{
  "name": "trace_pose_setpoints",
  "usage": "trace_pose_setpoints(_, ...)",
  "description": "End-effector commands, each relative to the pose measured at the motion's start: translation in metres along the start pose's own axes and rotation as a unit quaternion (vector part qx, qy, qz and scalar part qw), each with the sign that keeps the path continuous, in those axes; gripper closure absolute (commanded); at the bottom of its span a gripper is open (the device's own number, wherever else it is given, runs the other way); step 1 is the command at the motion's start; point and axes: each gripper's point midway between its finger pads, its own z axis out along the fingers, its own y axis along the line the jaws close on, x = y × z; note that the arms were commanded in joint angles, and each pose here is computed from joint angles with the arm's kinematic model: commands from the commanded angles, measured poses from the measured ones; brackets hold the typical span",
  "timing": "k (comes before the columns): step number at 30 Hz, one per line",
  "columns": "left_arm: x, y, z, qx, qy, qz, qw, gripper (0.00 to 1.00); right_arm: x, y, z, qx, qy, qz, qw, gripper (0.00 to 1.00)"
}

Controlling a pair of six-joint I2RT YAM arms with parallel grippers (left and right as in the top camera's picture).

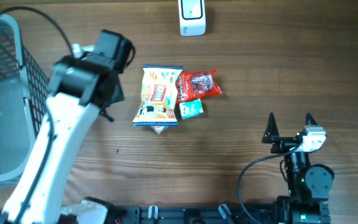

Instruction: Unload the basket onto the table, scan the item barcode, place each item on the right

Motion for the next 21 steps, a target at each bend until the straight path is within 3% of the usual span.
trace_pose_setpoints(1, -0.007, 0.067, -0.019, -0.050, -0.034, -0.094, 0.994, 0.96, -0.002, -0.002, 0.000, 0.006, -0.004, -0.004, 1.000, 0.00)
trace_pose_setpoints(3, 0.003, 0.088, -0.013, -0.050, 0.003, -0.132, 0.990, 0.96, -0.002, -0.002, 0.000, 0.006, -0.004, -0.004, 1.000, 0.00)
trace_pose_setpoints(7, 0.016, 0.064, -0.003, 0.050, 0.074, -0.083, 0.993, 0.96, -0.002, -0.002, 0.000, 0.006, -0.004, -0.004, 1.000, 0.00)
trace_pose_setpoints(12, 0.017, 0.092, 0.002, -0.009, 0.077, -0.112, 0.991, 0.96, -0.002, -0.002, 0.000, 0.006, -0.004, -0.004, 1.000, 0.00)
trace_pose_setpoints(21, 0.028, 0.130, 0.013, -0.029, 0.117, -0.160, 0.980, 0.96, -0.002, -0.002, 0.000, 0.006, -0.004, -0.004, 1.000, 0.00)
